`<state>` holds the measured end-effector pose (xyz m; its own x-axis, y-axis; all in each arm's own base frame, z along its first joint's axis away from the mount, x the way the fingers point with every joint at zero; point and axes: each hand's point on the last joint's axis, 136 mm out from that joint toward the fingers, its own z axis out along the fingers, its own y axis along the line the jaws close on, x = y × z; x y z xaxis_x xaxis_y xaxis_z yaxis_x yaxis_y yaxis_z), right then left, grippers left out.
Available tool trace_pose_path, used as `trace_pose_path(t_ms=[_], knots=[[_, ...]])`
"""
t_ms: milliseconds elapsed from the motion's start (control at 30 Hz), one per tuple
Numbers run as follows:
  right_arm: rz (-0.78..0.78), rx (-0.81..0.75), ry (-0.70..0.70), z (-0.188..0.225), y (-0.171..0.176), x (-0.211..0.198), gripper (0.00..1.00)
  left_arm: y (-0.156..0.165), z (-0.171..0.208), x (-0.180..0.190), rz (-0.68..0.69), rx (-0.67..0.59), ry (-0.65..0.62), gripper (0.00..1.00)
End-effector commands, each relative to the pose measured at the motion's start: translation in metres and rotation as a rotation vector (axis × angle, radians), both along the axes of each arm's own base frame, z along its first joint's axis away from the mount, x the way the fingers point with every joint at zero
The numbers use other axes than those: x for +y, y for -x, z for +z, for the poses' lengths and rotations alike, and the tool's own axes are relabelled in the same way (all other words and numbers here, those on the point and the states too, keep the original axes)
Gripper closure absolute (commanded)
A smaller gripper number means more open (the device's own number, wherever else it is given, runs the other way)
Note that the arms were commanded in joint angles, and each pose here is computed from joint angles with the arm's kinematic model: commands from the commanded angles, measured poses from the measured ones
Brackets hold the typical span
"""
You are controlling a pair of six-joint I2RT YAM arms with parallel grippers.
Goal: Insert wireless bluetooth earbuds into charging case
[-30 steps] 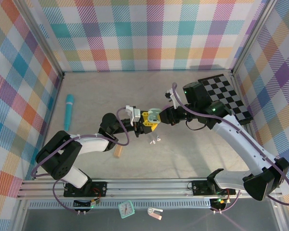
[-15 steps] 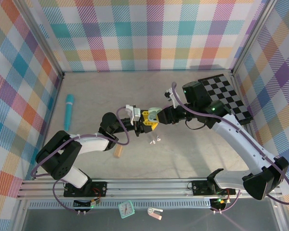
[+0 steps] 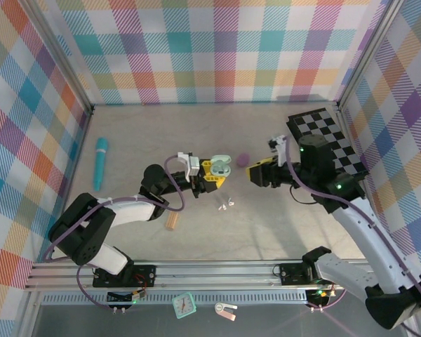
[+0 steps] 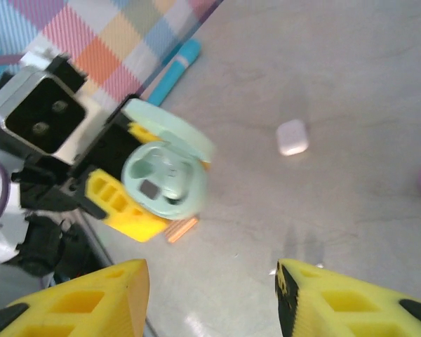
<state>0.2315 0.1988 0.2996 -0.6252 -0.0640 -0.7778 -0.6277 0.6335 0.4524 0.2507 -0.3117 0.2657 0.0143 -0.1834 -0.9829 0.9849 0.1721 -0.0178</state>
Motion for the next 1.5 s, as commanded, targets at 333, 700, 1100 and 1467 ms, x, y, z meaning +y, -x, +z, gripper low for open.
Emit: trace_pose_path(t_ms=[333,700,1100,1467], knots=[[-0.454,0.504,0.100,-0.152,-0.100,-0.069,0.52,0.006,0.013,0.023,0.030,-0.062,0.027,0.69],[-0.342,0.712,0.069,-0.231,-0.139,-0.038,0.61,0.008,0.015,0.025,0.033,-0.064,0.028,0.69],[-0.301,0.791,0.058,-0.256,-0.117,-0.033,0.65,0.006,0.014,0.023,0.034,-0.066,0.013,0.69],[-0.273,0.803,0.073,-0.249,-0.081,-0.038,0.64,0.007,0.012,0.024,0.037,-0.065,0.012,0.69]])
